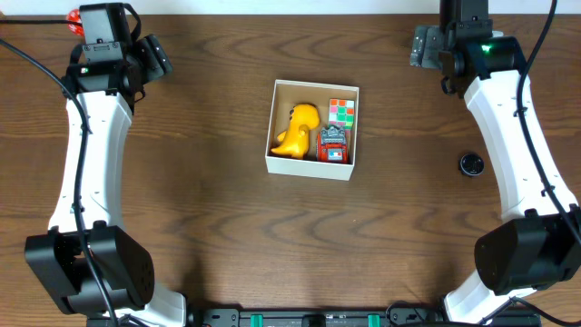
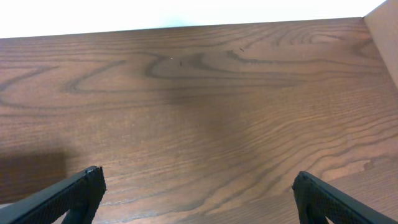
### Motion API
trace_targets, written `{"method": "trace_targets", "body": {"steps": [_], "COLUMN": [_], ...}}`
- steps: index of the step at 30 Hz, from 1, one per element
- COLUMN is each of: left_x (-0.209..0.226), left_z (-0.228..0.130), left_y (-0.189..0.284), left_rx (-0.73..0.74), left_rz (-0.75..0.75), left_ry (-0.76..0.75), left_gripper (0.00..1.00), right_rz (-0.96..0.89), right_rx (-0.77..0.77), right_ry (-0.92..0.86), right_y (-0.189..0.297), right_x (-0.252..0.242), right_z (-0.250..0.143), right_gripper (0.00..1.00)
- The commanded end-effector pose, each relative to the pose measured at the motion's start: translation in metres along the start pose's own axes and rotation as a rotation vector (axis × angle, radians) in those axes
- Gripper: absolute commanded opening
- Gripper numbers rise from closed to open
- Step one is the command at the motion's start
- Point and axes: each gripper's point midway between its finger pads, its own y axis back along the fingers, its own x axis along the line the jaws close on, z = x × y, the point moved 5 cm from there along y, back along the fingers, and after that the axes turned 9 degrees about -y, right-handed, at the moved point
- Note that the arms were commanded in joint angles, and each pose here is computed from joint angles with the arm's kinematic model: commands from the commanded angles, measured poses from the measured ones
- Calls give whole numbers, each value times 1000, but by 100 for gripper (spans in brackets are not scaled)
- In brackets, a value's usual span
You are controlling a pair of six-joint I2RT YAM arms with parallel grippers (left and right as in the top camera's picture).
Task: Pack container
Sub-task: 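Move left gripper to the red ball at the table's far left corner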
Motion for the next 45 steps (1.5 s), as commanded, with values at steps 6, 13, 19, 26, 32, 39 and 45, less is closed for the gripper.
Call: {"method": "trace_targets", "body": {"steps": [6, 13, 19, 26, 32, 39, 45], "left_x": [14, 42, 68, 96, 130, 172, 179], "left_z": [1, 5, 20, 37, 36, 34, 36], "left_y": [7, -5, -27, -45, -69, -91, -121], "left_rx": [-11, -24, -89, -166, -173, -202, -256], "left_rz": [88, 197, 234, 283, 267, 327, 274], "left_ry": [-26, 9, 7, -45, 7, 61, 12], "left_gripper": [86, 86, 86, 86, 83, 76, 73], "right_rz": [-9, -8, -8, -8, -9, -8, -9], "right_rx": [-3, -4, -3, -4, -4, -3, -4], "right_ry": [-13, -13, -13, -13, -14, -13, -14], "right_y": [0, 0, 0, 0, 0, 0, 0], "right_x": [-1, -1, -1, -1, -1, -1, -1], "right_z": [0, 1, 0, 0, 1, 1, 1], "right_gripper": [99, 99, 99, 99, 99, 99, 99]}}
